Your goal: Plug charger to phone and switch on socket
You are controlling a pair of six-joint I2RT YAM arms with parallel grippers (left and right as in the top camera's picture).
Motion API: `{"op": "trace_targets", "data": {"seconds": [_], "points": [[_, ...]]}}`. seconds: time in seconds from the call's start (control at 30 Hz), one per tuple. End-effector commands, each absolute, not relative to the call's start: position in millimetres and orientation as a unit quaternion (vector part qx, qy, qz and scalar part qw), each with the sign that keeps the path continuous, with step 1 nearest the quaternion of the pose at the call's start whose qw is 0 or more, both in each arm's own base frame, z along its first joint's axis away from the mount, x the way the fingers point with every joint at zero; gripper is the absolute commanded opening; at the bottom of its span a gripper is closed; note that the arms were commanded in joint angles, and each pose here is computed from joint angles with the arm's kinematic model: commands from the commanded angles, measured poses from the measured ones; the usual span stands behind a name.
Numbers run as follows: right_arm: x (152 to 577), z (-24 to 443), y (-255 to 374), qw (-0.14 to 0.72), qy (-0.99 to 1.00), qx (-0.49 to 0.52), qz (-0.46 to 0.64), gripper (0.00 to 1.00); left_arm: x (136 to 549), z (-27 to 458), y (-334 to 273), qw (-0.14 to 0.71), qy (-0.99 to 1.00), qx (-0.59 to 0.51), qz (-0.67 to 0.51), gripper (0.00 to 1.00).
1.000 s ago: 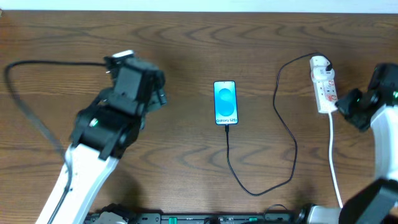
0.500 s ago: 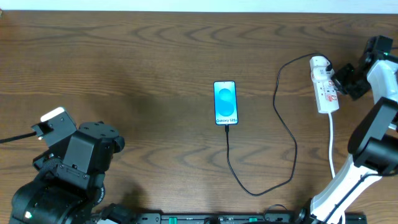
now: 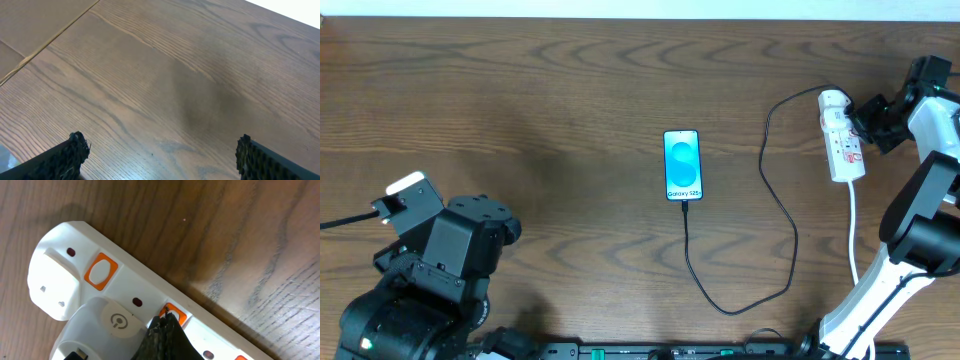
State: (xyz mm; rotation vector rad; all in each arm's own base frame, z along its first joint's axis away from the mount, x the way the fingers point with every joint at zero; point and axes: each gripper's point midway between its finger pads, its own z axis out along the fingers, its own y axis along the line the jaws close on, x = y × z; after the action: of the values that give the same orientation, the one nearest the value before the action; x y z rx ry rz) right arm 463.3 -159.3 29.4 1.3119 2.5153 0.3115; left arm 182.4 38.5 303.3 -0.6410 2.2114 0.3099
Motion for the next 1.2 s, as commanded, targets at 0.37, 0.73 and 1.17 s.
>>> {"op": "trace_targets", "data": {"seconds": [0.37,0.73,1.17], "points": [[458.1,-4.6,-120.6,0.072,0.874,0.457,0.148,0.01,181.4,304.1,43.8,0.401,0.867,-0.263,0.135,0.97],[466.7,-13.3,-99.7,0.075,0.895,0.418,0.138,0.01,181.3,304.1,43.9,0.401,0.867,-0.263,0.135,0.97],[439.5,-74.0,-61.8,-0.032,0.893,0.396,0.212,0.01,181.3,304.1,43.9,0.401,0.867,-0.263,0.135,0.97]]}}
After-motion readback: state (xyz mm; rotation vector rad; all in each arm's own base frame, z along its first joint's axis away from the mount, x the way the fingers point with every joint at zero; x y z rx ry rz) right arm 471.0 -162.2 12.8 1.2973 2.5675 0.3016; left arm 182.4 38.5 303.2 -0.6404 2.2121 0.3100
